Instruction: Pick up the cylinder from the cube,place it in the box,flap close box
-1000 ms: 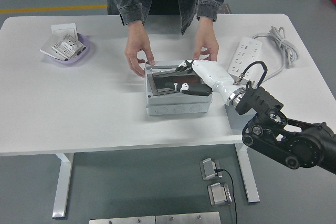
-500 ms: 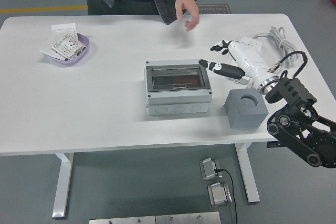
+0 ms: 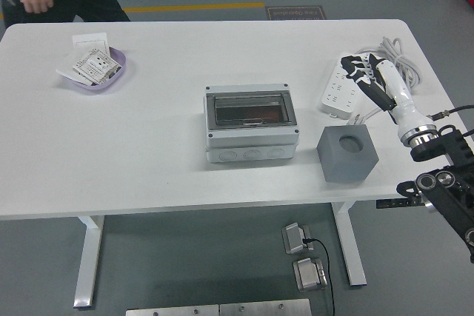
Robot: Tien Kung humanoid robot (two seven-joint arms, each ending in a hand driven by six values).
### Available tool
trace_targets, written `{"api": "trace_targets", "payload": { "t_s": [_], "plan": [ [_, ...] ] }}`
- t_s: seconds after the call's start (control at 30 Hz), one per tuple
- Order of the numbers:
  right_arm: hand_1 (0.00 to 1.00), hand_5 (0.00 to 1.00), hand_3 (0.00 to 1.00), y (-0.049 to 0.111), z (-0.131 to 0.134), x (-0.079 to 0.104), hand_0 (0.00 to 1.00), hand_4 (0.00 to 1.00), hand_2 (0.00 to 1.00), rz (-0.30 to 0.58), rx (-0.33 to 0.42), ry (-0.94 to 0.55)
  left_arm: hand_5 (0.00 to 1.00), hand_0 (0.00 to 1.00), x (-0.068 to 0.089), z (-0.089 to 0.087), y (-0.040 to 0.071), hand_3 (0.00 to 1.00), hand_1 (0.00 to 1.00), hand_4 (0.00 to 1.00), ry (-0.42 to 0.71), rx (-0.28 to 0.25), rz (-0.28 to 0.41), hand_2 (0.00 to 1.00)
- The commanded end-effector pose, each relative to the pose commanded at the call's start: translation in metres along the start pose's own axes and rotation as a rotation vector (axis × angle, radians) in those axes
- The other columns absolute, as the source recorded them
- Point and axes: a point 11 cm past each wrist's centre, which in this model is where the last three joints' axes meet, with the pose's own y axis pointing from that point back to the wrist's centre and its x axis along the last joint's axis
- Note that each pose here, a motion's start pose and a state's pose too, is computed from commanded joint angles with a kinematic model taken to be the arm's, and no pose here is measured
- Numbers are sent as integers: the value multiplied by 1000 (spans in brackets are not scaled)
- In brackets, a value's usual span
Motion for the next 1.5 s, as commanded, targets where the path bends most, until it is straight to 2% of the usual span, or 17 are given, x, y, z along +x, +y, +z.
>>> {"api": "trace_targets", "payload": {
  "t_s": [0.13, 0.3, 0.6, 0.63, 0.8, 0.83, 1.23, 1.5],
  "plan": [
    [482, 759, 615, 9, 16, 7, 496, 933, 586, 27, -31, -177, 121, 638, 3, 0, 0, 688, 659, 653, 6, 6, 15, 618],
    [460, 738, 598, 12, 26, 7, 507, 924, 566, 48, -64, -381, 126, 637, 5, 1, 0, 685, 659, 648, 10, 9, 22, 614],
    [471, 733, 595, 13, 30, 9, 523, 925, 550, 72, -106, -629, 129, 638, 5, 7, 1, 680, 660, 643, 22, -1, 23, 613],
    [488, 706, 599, 13, 30, 9, 535, 918, 547, 72, -108, -637, 131, 637, 5, 7, 1, 680, 658, 640, 24, -2, 24, 613],
    [488, 706, 599, 13, 30, 9, 535, 918, 547, 63, -109, -632, 131, 637, 8, 10, 1, 680, 658, 640, 31, -5, 31, 613],
    [505, 662, 604, 13, 29, 9, 552, 910, 555, 60, -109, -630, 132, 637, 9, 10, 1, 676, 658, 636, 33, -6, 32, 612],
    [517, 685, 611, 13, 28, 7, 582, 912, 567, 33, -115, -602, 136, 637, 12, 17, 2, 661, 653, 618, 31, -10, 37, 610],
    [533, 663, 612, 12, 27, 6, 596, 893, 574, 24, -114, -570, 138, 637, 16, 24, 3, 656, 653, 613, 16, -19, 43, 607]
  ]
}}
